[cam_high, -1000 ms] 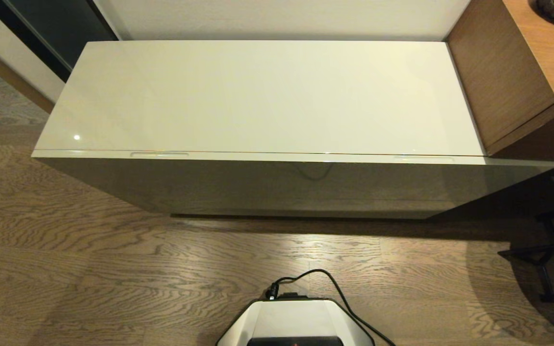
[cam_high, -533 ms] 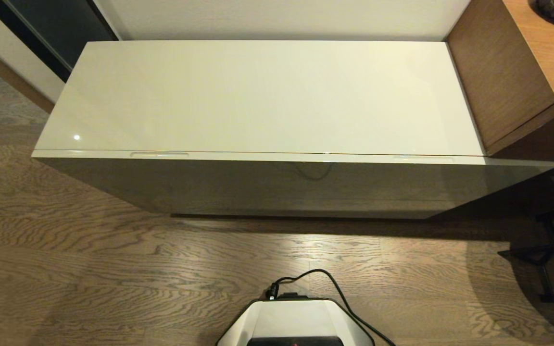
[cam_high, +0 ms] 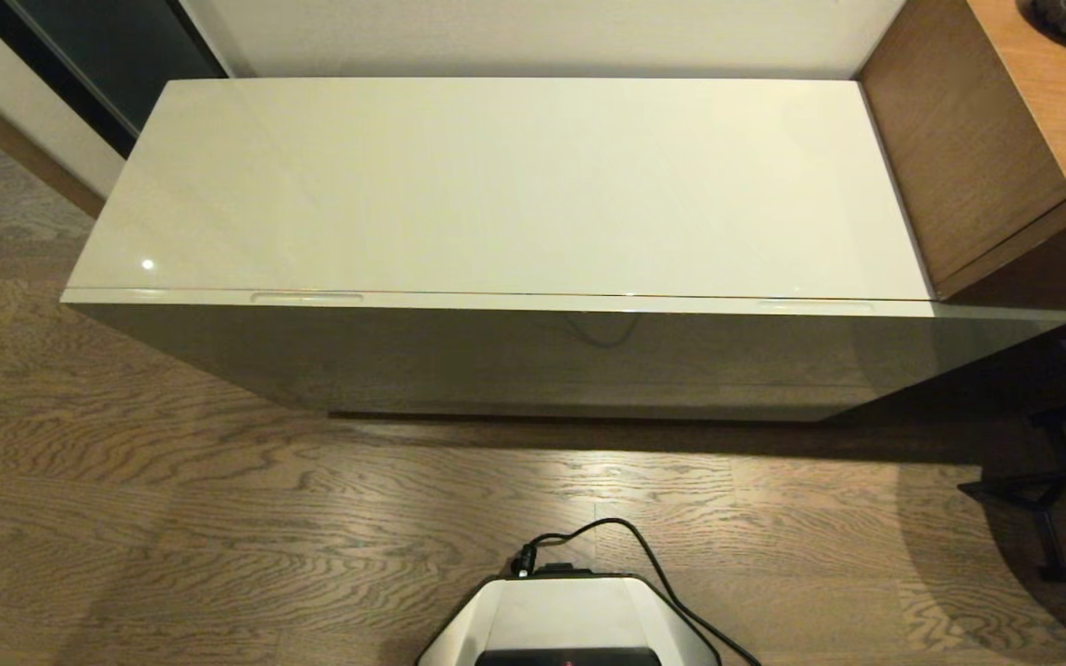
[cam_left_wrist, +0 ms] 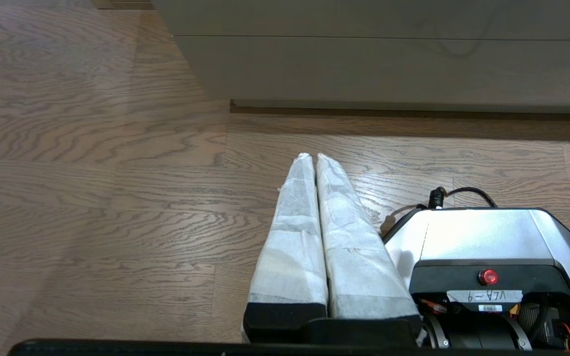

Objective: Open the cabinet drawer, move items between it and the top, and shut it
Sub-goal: Open the drawer

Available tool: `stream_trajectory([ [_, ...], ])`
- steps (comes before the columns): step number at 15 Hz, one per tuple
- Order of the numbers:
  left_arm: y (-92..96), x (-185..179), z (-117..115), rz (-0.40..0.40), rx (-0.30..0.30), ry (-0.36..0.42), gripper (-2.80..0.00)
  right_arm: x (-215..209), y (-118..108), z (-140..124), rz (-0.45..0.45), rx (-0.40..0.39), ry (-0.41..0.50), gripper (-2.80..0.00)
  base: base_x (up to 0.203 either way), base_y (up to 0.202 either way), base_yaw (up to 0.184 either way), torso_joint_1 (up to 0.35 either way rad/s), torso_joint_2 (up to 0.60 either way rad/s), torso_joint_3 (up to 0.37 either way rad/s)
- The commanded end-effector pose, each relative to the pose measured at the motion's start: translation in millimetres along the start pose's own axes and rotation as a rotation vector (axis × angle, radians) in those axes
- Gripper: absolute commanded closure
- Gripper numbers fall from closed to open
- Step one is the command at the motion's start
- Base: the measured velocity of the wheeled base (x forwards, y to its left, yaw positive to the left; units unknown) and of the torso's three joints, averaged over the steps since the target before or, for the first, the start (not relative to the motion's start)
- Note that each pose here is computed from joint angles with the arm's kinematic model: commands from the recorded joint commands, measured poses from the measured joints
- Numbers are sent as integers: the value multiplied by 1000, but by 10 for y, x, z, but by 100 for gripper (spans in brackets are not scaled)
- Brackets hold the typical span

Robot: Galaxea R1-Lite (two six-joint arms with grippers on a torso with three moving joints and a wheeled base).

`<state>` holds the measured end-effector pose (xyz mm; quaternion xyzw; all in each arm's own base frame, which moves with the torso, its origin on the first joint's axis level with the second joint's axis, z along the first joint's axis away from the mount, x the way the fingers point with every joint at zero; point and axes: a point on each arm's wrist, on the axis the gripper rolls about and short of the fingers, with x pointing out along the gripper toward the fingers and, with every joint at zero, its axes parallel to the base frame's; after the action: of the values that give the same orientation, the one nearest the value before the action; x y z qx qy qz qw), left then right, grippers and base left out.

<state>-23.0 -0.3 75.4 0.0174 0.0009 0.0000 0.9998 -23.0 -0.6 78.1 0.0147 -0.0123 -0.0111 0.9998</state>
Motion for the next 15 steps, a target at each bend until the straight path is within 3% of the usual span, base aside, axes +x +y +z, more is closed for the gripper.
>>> stream_trajectory([
  [1,0,1,0,0,0,1,0,-55,1,134,-4,2,-27,0,0,0,0,0,0,0],
  [3,0,1,0,0,0,1,0,-281,12,516,18,15,-54,0,0,0,0,0,0,0],
  [5,0,1,0,0,0,1,0,-737,26,1025,74,66,-156,0,0,0,0,0,0,0],
  [7,0,1,0,0,0,1,0,-1158,36,1371,126,110,-225,0,0,0,0,0,0,0],
  [9,0,1,0,0,0,1,0,-1302,56,1791,150,193,-233,0,0,0,0,0,0,0],
  [12,0,1,0,0,0,1,0,-866,127,2603,127,348,-93,0,0,0,0,0,0,0],
  [15,0,1,0,0,0,1,0,180,132,2883,28,428,187,0,0,0,0,0,0,0],
])
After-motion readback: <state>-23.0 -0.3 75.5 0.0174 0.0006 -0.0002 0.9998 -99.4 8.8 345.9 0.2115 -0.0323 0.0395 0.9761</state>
